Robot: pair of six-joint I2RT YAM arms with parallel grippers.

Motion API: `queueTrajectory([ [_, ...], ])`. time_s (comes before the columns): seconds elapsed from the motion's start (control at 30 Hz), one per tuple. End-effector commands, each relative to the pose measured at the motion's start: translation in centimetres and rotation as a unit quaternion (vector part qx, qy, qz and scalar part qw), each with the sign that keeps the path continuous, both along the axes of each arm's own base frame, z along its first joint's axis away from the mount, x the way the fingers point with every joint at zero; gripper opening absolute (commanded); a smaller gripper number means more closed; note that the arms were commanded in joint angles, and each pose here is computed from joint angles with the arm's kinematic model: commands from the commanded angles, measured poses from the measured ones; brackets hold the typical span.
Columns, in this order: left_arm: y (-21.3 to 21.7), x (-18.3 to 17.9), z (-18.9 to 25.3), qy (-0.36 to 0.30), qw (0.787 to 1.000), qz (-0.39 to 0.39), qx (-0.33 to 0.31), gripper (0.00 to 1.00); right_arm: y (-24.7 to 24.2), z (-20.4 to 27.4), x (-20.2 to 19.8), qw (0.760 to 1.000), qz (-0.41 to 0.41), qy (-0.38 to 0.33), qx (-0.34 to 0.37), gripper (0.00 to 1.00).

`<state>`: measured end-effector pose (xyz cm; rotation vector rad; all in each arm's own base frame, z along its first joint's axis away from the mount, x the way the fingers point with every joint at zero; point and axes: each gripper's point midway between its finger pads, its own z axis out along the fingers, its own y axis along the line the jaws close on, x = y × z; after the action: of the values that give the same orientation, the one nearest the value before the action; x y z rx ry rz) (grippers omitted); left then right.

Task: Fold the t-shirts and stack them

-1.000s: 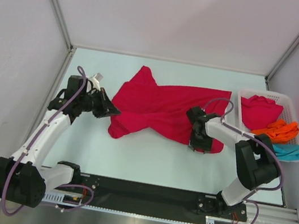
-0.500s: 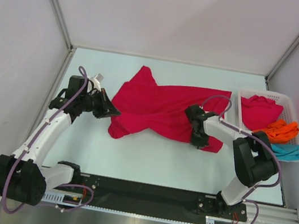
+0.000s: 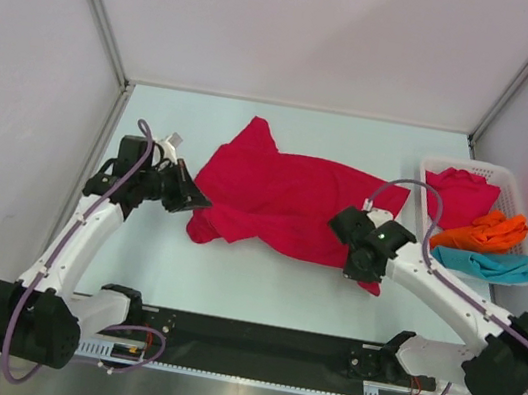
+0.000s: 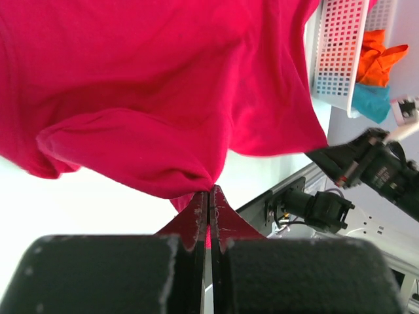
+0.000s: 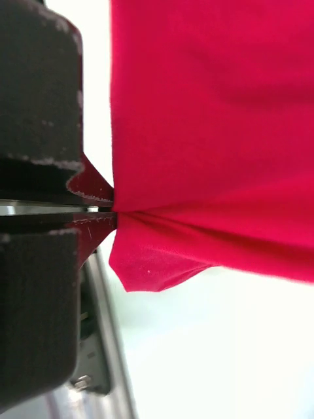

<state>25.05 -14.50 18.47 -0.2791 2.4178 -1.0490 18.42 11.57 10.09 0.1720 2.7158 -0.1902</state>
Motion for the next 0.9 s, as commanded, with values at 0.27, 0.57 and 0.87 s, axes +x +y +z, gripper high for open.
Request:
queueTrajectory([
  [0.27,-0.3,-0.5,4.3,-0.054,0.998,-0.019,-0.015,0.00,-2.7,2.3,-1.0,0.997,-0.032,0.002,-0.070,0.04],
  [0.57,0.7,8.3,4.1,-0.051,0.999,0.000,0.012,0.00,-0.7,1.4,9.5,0.997,0.012,-0.004,-0.071,0.06],
  [0.87,1.4,15.9,-0.2,0.017,1.000,0.009,-0.018,0.00,-3.1,-1.9,15.5,0.997,0.015,0.032,-0.066,0.07],
])
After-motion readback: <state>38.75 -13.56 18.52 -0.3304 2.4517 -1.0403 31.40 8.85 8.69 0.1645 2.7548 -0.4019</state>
